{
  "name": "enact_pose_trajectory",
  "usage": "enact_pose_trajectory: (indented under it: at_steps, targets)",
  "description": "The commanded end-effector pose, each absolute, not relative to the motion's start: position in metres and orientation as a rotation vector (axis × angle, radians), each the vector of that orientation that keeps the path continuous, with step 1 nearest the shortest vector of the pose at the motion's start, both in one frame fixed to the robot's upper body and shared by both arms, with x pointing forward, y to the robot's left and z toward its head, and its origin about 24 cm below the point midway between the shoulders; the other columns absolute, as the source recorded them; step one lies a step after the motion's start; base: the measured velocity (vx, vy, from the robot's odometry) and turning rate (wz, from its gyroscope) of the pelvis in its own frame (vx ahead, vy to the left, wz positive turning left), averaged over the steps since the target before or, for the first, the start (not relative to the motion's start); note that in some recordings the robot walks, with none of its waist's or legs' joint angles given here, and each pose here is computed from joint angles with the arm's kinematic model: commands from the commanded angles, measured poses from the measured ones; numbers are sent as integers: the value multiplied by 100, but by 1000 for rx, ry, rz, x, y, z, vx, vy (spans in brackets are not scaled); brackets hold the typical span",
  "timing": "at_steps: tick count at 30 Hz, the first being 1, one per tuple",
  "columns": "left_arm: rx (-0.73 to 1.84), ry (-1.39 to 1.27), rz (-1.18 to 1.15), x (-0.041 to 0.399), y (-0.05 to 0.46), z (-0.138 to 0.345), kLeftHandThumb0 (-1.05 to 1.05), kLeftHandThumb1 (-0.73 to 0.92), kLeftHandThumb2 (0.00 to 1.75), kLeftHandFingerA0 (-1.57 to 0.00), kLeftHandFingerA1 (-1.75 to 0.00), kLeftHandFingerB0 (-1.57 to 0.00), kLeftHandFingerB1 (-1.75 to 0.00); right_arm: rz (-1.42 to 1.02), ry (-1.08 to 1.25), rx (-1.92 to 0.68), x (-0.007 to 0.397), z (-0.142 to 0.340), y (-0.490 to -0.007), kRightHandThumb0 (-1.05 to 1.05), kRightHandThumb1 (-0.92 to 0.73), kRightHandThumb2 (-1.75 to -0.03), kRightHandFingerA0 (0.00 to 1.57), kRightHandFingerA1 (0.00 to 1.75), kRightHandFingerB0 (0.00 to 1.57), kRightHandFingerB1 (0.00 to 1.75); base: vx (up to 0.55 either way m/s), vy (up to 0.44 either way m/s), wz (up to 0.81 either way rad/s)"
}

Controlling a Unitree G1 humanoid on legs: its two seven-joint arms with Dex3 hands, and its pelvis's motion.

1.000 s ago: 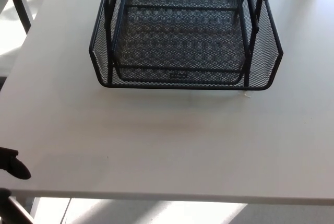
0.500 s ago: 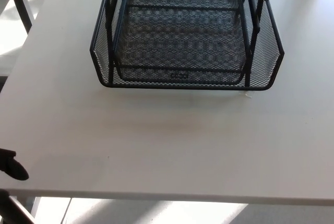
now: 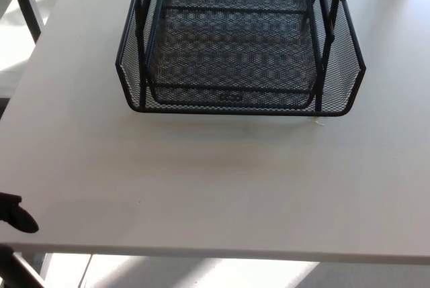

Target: The robot uses its right hand to grab the drawer kept on the middle of the desk and pull it out towards the robot

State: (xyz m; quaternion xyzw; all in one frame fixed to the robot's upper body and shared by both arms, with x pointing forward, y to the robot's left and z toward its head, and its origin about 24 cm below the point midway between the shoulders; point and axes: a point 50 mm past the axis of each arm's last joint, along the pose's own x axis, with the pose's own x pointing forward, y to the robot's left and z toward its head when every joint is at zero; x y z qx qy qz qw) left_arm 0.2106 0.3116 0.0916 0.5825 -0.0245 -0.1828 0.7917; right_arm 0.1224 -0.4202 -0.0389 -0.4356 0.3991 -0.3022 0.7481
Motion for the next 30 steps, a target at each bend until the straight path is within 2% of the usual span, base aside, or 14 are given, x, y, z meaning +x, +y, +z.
enact_pose_trajectory:
  at_steps: [1,5,9,30]
  targets:
    - [1264,-56,-387,209,313,92,-27,56,57,-80,-86,-81,-56,-672,860,-941,125,-31,-427,-65,-40,-77,10,54,15,48,0,0,0]
    - [1264,-53,-388,209,313,92,-27,56,57,-80,-88,-81,-56,-679,843,-914,125,-31,-427,-62,-39,-75,6,55,15,48,0,0,0]
    - [1259,-48,-384,209,314,91,-27,56,57,-79,-87,-81,-57,-659,835,-945,125,-30,-427,-64,-41,-75,12,57,12,48,0,0,0]
    - [1269,-44,-387,207,313,91,-28,56,57,-79,-85,-81,-56,-653,818,-937,127,-28,-428,-64,-40,-77,11,56,14,49,0,0,0]
